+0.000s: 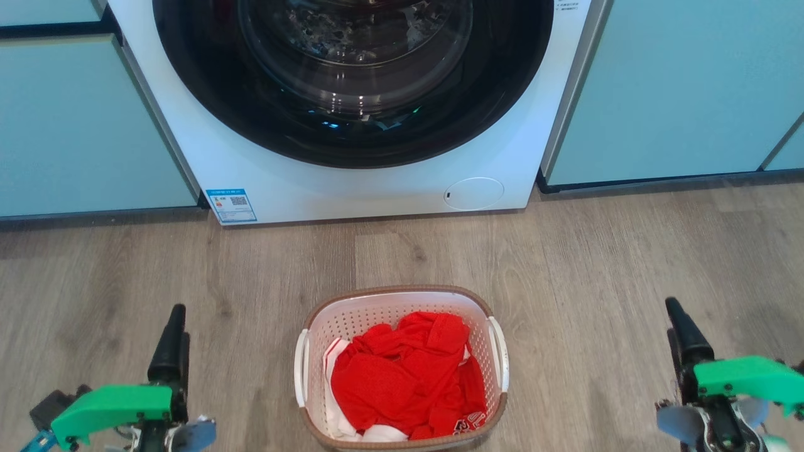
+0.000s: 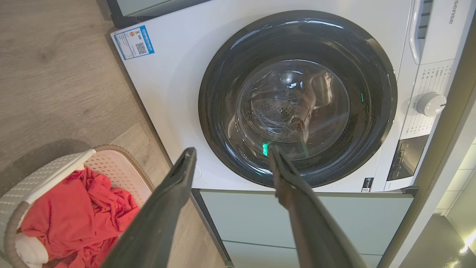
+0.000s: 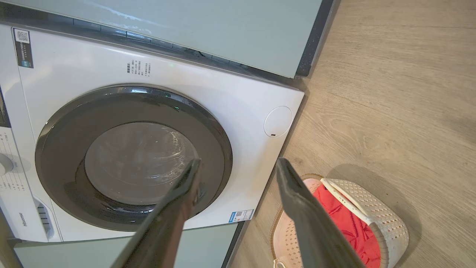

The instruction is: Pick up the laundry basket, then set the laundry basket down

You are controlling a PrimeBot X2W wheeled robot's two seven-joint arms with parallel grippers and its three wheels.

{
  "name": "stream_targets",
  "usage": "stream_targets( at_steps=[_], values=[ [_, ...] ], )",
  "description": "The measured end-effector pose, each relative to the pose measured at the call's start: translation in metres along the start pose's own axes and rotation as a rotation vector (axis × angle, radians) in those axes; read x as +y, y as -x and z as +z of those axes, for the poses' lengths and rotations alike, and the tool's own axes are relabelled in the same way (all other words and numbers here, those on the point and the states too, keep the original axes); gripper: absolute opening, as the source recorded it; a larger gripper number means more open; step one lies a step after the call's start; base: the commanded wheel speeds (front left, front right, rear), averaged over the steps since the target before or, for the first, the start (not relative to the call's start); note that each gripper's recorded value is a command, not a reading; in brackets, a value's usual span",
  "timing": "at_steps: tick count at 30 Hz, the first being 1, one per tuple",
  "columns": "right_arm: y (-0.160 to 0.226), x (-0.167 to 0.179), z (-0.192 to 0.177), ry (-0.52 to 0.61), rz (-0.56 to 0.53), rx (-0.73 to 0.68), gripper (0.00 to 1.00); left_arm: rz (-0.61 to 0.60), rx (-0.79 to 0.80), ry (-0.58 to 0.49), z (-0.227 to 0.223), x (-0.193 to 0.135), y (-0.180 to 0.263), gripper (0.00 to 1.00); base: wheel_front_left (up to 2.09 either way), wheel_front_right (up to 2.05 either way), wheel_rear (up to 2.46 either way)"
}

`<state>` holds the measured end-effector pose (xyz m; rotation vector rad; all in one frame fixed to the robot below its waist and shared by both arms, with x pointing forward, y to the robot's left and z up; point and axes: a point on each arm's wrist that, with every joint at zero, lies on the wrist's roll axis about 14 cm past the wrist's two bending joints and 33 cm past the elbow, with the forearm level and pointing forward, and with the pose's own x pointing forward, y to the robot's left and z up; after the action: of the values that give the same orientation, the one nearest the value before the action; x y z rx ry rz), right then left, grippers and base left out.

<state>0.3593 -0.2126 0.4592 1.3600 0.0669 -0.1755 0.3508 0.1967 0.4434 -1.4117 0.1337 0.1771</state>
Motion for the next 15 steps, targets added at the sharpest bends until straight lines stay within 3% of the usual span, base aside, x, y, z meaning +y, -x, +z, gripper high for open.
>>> stream_targets(
  at_steps=[15],
  values=[
    [-0.011,0.046,0.002,0.268,0.134,-0.029,1.00,-0.078,-0.055,-0.209,0.011,-0.035,-0.007,1.00,0.00,0.00,0.00]
  ],
)
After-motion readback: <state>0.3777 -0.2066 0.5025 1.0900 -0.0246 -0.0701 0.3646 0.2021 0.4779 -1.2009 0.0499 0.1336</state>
